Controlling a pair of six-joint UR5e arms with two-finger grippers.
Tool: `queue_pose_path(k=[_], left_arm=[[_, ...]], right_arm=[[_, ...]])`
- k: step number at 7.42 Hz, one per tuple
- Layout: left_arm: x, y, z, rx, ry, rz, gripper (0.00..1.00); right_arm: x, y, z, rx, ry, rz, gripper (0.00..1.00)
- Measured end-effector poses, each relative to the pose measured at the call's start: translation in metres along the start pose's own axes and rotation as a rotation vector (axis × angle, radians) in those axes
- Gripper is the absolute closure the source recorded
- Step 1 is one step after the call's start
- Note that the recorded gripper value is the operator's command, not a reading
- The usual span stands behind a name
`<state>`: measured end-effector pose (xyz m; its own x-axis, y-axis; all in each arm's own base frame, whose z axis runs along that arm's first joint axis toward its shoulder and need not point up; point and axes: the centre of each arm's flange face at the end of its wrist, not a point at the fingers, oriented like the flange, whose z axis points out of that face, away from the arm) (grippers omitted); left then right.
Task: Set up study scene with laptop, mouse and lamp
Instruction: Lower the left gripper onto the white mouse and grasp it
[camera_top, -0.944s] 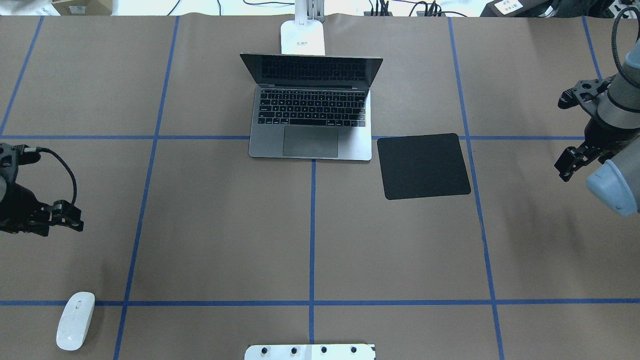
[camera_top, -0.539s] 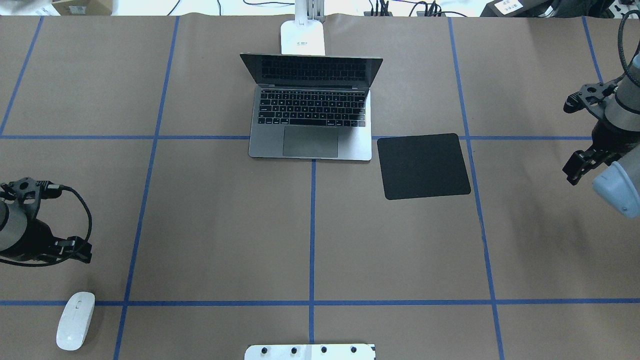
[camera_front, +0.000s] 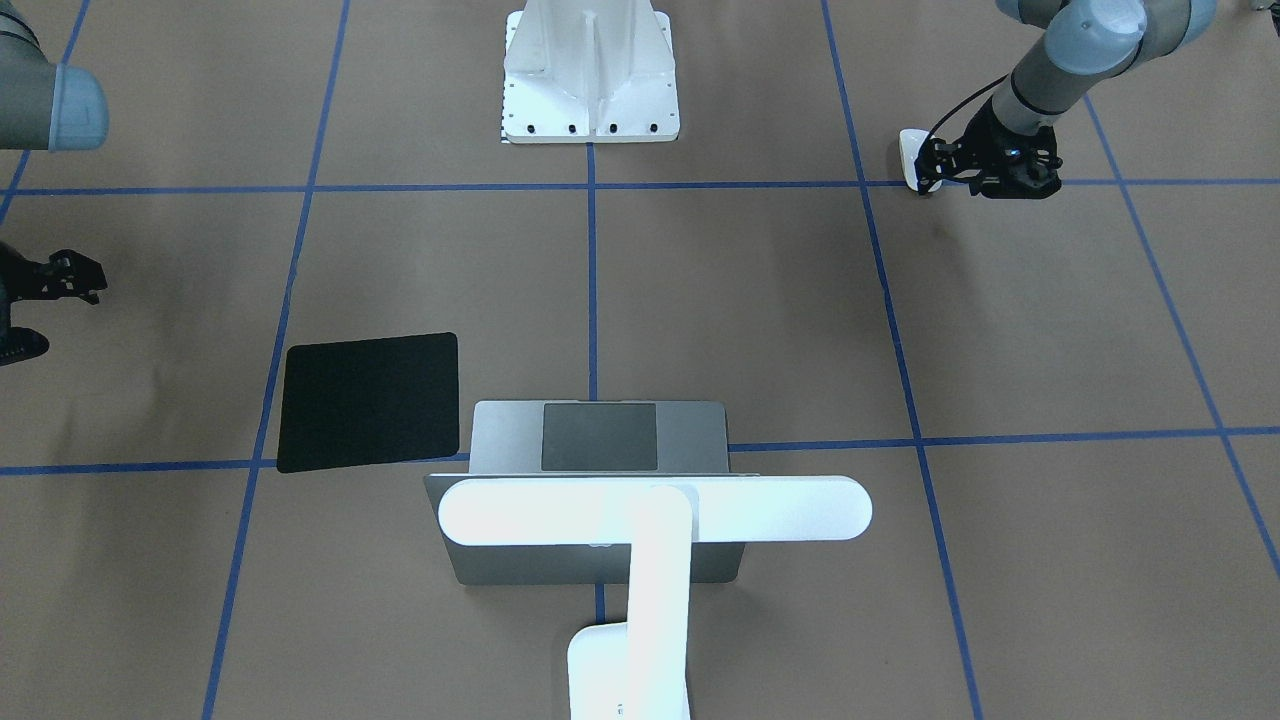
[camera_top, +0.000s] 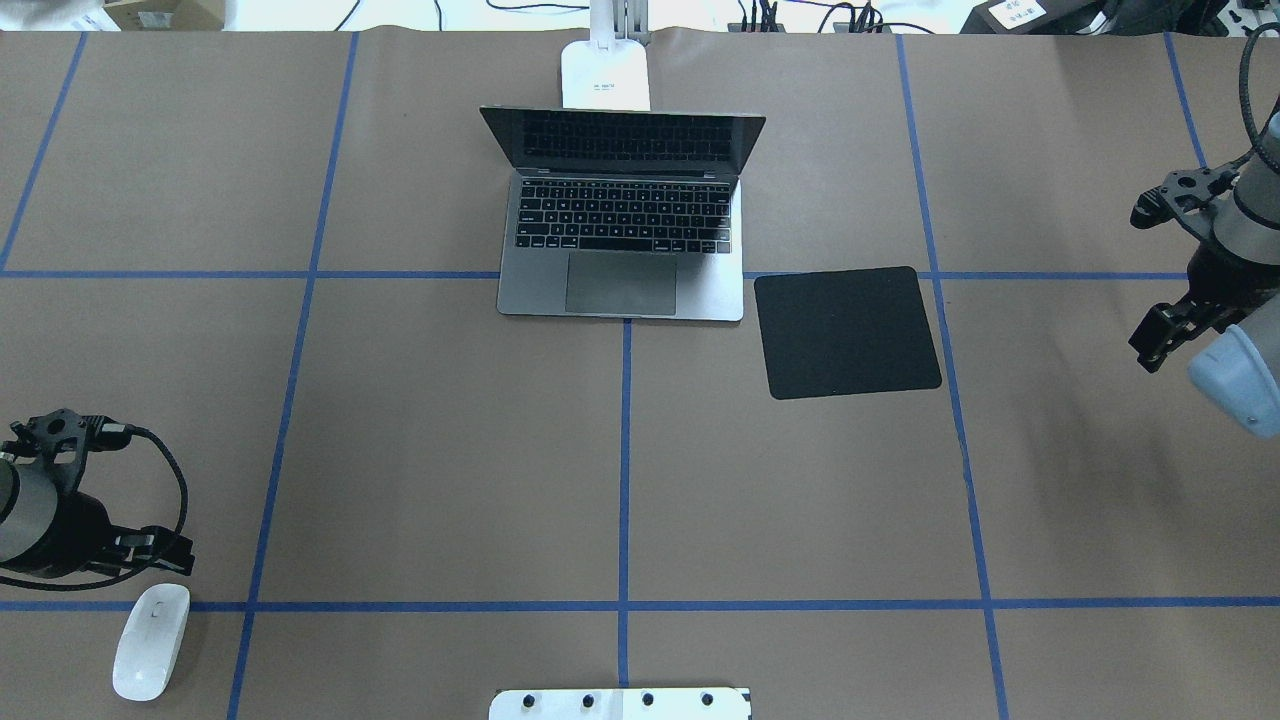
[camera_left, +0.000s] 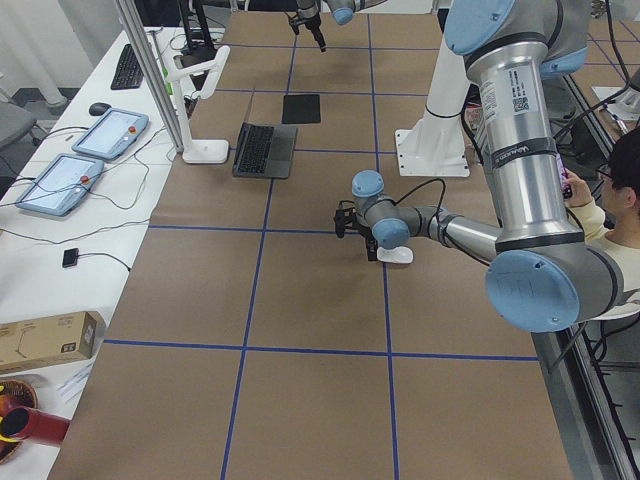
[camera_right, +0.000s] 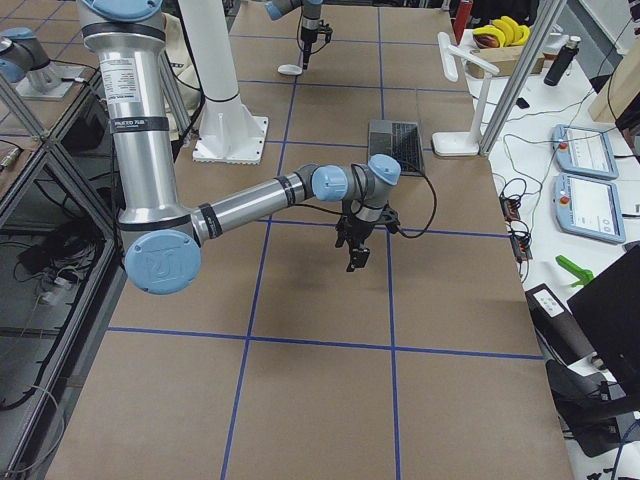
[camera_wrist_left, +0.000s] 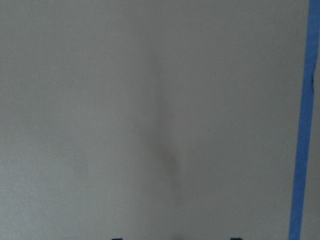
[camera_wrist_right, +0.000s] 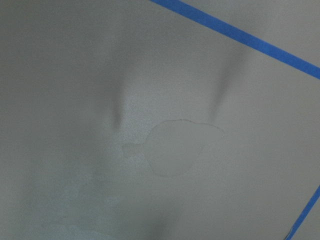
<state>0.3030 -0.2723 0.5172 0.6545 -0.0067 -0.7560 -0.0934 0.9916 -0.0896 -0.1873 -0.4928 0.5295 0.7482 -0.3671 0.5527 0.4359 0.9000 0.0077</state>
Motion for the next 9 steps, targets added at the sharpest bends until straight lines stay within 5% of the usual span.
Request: queue_pose_path(k=[9], left_arm=[[0.007,0.056,0.038,-0.018,-0.032,0.023,0.18]], right_arm=[[0.002,0.001,0.003,-0.005,0.002,0.003,0.0]])
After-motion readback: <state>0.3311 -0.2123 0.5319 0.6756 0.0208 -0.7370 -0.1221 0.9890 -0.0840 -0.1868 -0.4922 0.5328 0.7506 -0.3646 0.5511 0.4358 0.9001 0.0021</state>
